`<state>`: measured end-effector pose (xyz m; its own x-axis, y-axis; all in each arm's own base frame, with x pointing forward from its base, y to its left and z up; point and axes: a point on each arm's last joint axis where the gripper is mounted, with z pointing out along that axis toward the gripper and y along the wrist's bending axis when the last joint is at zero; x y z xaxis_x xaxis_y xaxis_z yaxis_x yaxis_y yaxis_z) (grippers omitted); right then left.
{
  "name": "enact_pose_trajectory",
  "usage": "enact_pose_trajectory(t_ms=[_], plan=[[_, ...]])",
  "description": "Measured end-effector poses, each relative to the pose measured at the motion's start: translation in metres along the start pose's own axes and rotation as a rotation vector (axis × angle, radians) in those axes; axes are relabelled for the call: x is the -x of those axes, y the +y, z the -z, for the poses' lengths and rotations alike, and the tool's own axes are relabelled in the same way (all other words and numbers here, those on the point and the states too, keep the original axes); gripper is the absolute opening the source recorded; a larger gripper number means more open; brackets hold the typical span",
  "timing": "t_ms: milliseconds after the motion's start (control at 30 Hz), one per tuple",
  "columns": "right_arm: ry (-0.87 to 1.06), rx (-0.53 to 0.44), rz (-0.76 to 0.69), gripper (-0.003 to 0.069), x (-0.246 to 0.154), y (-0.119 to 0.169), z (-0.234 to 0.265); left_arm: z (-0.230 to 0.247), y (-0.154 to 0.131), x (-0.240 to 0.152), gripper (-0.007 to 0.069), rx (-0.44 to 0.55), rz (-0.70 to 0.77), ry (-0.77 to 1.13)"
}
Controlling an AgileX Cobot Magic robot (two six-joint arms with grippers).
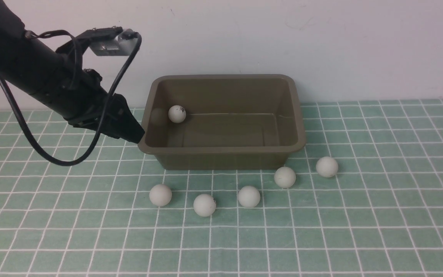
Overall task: Put the table tennis balls in the box on the green coffee tablecloth.
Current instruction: 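Reach for and grasp a ping pong ball on the table beside the basket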
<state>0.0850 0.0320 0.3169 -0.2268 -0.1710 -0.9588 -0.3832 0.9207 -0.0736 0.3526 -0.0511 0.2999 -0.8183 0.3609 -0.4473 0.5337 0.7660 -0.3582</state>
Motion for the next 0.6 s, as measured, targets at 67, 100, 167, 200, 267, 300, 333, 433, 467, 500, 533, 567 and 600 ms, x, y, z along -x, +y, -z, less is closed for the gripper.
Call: enact_pose_trajectory(t_ms=[67,100,167,200,267,300,333,433,467,500,533,567,600], plan=[[-0.001,-0.001,0.000,0.0440,0.000,0.000,0.000,0.000,0.000,0.000,0.0387,-0.001,0.004,-0.001],[-0.002,-0.001,0.008,0.0440,0.000,0.000,0.000,0.000,0.000,0.000,0.0387,-0.001,0.003,-0.002],[-0.001,-0.002,0.020,0.0440,0.000,0.000,0.000,0.002,-0.002,0.000,0.0387,0.000,-0.002,-0.007],[-0.002,-0.001,0.024,0.0440,0.000,0.000,0.000,0.004,-0.003,0.000,0.0386,0.002,-0.010,-0.012],[-0.002,-0.002,0.029,0.0440,0.000,0.000,0.000,0.011,-0.008,0.000,0.0380,0.010,-0.033,-0.029],[-0.002,-0.002,0.030,0.0440,0.000,0.000,0.000,0.019,-0.014,0.000,0.0371,0.019,-0.052,-0.048],[-0.002,-0.002,0.031,0.0440,0.000,0.000,0.000,0.021,-0.014,0.000,0.0371,0.020,-0.054,-0.051],[-0.002,-0.002,0.037,0.0440,0.000,0.000,0.000,0.047,-0.035,-0.004,0.0347,0.047,-0.106,-0.111],[-0.002,-0.002,0.037,0.0440,0.000,0.000,0.000,0.051,-0.039,-0.006,0.0344,0.047,-0.111,-0.115],[-0.002,-0.002,0.037,0.0440,0.000,0.000,0.000,0.058,-0.046,-0.009,0.0342,0.048,-0.123,-0.129],[-0.002,-0.002,0.037,0.0440,0.000,0.000,0.000,0.060,-0.049,-0.011,0.0342,0.046,-0.126,-0.134],[-0.002,-0.002,0.037,0.0440,0.000,0.000,0.000,0.061,-0.050,-0.012,0.0342,0.047,-0.128,-0.135],[-0.002,-0.002,0.037,0.0440,0.000,0.000,0.000,0.066,-0.056,-0.015,0.0342,0.046,-0.134,-0.147]])
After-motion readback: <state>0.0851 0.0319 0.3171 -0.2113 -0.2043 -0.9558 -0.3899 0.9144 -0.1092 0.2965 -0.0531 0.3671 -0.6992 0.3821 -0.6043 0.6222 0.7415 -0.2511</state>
